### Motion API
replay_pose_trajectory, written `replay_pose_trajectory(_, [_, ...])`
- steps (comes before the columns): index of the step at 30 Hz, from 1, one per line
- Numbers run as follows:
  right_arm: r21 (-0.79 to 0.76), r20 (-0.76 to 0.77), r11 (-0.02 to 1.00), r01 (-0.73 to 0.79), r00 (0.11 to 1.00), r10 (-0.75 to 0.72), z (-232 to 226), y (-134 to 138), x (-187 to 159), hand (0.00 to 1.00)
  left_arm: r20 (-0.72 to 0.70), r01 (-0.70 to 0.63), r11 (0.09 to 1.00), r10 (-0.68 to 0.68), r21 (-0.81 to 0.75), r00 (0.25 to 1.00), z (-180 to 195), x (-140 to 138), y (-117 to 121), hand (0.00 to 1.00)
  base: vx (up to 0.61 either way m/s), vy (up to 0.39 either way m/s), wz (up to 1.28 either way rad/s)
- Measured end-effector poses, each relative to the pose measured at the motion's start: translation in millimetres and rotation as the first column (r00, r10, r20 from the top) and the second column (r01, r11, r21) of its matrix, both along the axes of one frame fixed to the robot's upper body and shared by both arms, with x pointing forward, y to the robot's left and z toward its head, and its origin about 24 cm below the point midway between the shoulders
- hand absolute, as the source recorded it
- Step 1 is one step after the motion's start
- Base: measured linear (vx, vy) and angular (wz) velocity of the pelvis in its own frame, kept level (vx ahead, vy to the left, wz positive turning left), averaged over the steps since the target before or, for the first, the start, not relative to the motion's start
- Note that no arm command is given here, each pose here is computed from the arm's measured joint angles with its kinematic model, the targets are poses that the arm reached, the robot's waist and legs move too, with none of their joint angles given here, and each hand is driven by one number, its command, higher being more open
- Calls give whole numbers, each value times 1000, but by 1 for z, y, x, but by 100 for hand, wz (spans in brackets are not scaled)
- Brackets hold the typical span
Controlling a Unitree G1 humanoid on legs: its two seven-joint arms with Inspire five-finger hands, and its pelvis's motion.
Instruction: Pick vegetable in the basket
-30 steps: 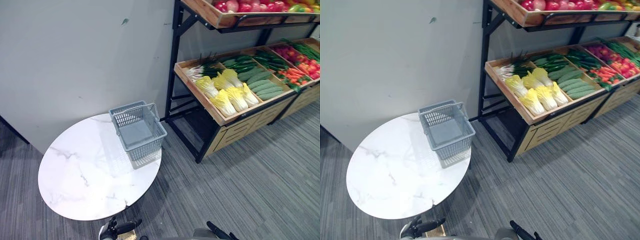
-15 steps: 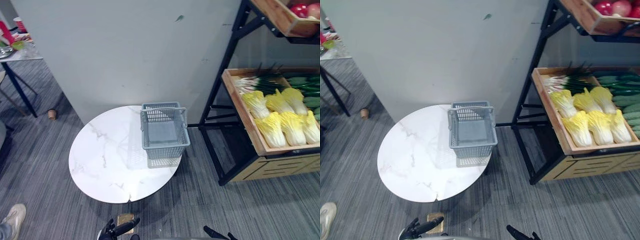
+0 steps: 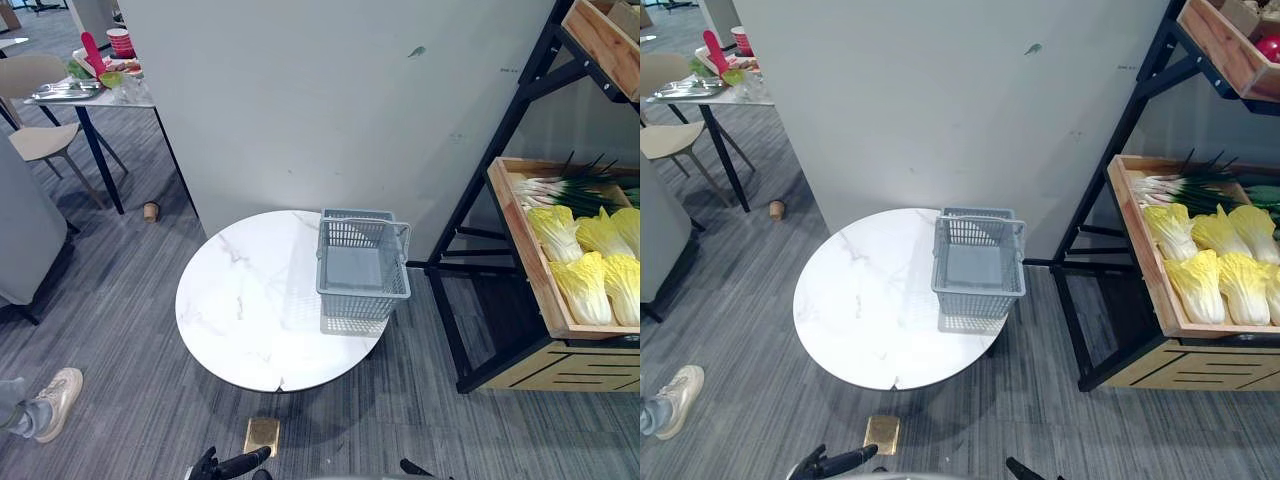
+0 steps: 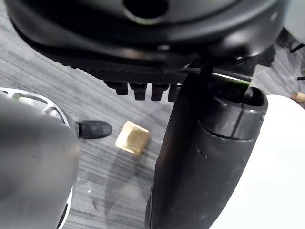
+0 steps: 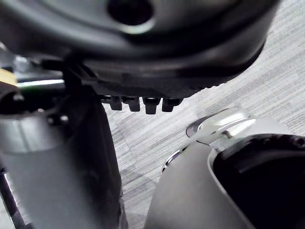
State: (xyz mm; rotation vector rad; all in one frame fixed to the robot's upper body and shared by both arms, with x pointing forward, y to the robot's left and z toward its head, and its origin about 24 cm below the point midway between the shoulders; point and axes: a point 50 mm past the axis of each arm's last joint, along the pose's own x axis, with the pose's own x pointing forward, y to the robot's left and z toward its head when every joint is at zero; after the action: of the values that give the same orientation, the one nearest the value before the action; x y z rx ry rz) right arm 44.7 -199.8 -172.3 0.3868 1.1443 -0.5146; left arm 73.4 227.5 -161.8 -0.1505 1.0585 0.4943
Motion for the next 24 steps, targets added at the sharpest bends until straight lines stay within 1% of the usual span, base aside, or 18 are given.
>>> replay_pose_trajectory(1, [-8, 8, 1000, 2, 1000, -2, 1, -1, 5, 100, 0, -2, 1000, 2, 3, 1000, 0, 0, 1, 100, 35, 24, -13])
replay_pose_trajectory(3, [-43, 64, 999, 6, 998, -3, 6, -5, 25, 100, 1, -11, 1000, 11, 7, 1000, 1, -1, 3, 100, 57, 37, -27])
replay_pose_trajectory(5, [-158, 244, 987, 18, 970, 21, 31, -22, 73, 100, -8, 5, 1000, -5, 22, 1000, 1, -2, 6, 100, 121, 69, -42])
replay_pose_trajectory(6, [-196, 292, 980, 18, 956, 41, 40, -27, 86, 100, -11, 12, 1000, -12, 24, 1000, 1, -3, 6, 100, 125, 59, -25])
replay_pose_trajectory(7, [-271, 389, 962, 27, 918, 84, 61, -37, 112, 100, -17, 30, 999, -30, 32, 999, 1, -4, 8, 100, 91, 39, -9])
replay_pose_trajectory(9, [-377, 517, 925, 40, 838, 175, 98, -50, 151, 100, -28, 68, 997, -67, 44, 997, 2, -5, 10, 100, 80, 24, -3])
replay_pose_trajectory(11, [-511, 646, 858, 53, 683, 342, 155, -55, 199, 100, -41, 105, 993, -103, 49, 994, 2, -6, 11, 100, 42, 1, -10])
replay_pose_trajectory(12, [-532, 670, 845, 61, 640, 376, 169, -55, 210, 100, -42, 107, 993, -105, 49, 994, 2, -6, 11, 100, 18, -6, -10])
replay_pose_trajectory(13, [-570, 703, 818, 72, 559, 441, 193, -51, 226, 100, -44, 119, 992, -117, 51, 992, 2, -6, 11, 100, 5, -11, -6])
replay_pose_trajectory(14, [-598, 723, 798, 75, 481, 496, 213, -45, 240, 100, -46, 139, 989, -136, 53, 990, 2, -5, 11, 100, -1, -16, -5])
replay_pose_trajectory(15, [-618, 728, 783, 68, 427, 537, 226, -38, 250, 100, -45, 147, 988, -145, 53, 988, 2, -4, 10, 100, 0, 0, 0])
replay_pose_trajectory(16, [-632, 725, 773, 59, 396, 563, 234, -34, 256, 100, -45, 153, 987, -150, 54, 988, 2, -4, 10, 100, 0, 0, 0])
replay_pose_trajectory(18, [-696, 687, 718, -1, 292, 666, 253, -14, 274, 100, -40, 176, 983, -174, 55, 984, 3, 0, 8, 100, -16, -14, 1])
replay_pose_trajectory(19, [-709, 674, 704, -21, 273, 687, 256, -8, 278, 100, -39, 179, 982, -177, 55, 983, 3, 0, 8, 100, -48, -39, -1])
replay_pose_trajectory(20, [-732, 647, 677, -73, 235, 725, 260, 5, 290, 100, -38, 183, 982, -181, 53, 983, 2, 0, 7, 100, -46, -35, -1])
replay_pose_trajectory(22, [-752, 618, 649, -117, 215, 756, 262, 15, 301, 100, -36, 185, 981, -184, 49, 982, 2, 1, 5, 100, -49, -31, 1])
replay_pose_trajectory(24, [-786, 566, 599, -149, 214, 796, 264, 19, 311, 100, -31, 177, 983, -176, 42, 984, 2, 1, 3, 100, -71, -27, 1])
